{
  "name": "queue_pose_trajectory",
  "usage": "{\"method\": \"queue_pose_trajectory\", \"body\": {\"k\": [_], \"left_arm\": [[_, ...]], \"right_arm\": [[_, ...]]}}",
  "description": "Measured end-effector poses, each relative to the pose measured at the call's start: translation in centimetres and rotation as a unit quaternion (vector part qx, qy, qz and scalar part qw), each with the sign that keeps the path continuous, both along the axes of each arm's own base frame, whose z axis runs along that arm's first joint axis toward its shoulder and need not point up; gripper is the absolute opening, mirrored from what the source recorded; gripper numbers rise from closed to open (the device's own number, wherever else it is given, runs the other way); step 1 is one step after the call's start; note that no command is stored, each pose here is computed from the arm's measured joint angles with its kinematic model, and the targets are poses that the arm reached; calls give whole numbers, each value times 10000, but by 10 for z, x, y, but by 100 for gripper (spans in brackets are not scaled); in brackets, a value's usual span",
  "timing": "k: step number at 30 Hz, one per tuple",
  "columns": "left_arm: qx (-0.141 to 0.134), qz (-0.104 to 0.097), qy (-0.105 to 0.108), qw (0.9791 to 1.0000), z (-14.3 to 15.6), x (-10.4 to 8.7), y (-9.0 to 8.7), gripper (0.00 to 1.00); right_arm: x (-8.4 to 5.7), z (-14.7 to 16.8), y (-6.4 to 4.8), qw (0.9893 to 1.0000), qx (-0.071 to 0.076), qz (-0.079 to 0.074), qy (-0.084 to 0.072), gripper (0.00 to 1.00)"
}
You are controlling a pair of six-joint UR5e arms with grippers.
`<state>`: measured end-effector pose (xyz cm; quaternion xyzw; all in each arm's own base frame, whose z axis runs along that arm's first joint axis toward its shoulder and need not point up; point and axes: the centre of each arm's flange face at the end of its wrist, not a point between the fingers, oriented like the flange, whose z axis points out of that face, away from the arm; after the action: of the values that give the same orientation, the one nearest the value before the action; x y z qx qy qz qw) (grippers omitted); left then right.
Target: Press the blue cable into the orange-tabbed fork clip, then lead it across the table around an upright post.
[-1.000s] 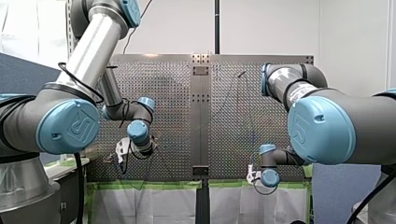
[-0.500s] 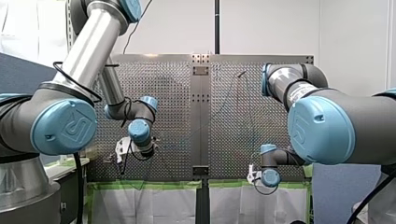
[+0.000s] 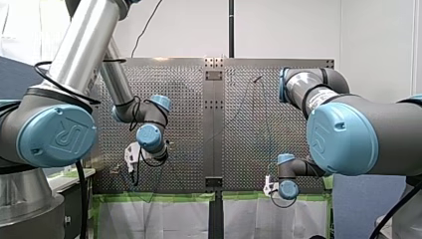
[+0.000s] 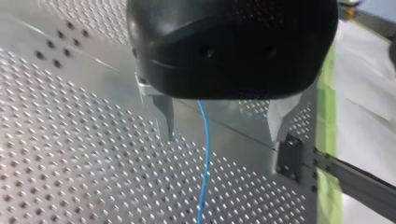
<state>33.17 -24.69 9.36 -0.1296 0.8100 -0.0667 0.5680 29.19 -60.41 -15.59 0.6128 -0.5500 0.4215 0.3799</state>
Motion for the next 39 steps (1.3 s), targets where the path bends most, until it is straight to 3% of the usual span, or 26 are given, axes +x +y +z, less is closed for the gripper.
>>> {"method": "queue_pose_trajectory", "body": {"k": [12,21,24,29,39], "left_arm": [[-226,21,-507,9985,20,-48,-8,100],[-376,-87,-875,9954,33,-87,-11,100],[-492,-235,-1016,9933,40,-95,-17,100],[-726,-593,-1224,9880,49,-104,-33,100],[-738,-1236,-1220,9820,33,-121,-57,100]], "right_arm": [[3,0,1,10000,-6,21,7,0],[4,0,2,10000,-7,33,11,0],[3,0,1,10000,-5,31,11,0],[3,0,1,10000,-3,38,10,0],[0,0,1,10000,15,15,15,0]]}}
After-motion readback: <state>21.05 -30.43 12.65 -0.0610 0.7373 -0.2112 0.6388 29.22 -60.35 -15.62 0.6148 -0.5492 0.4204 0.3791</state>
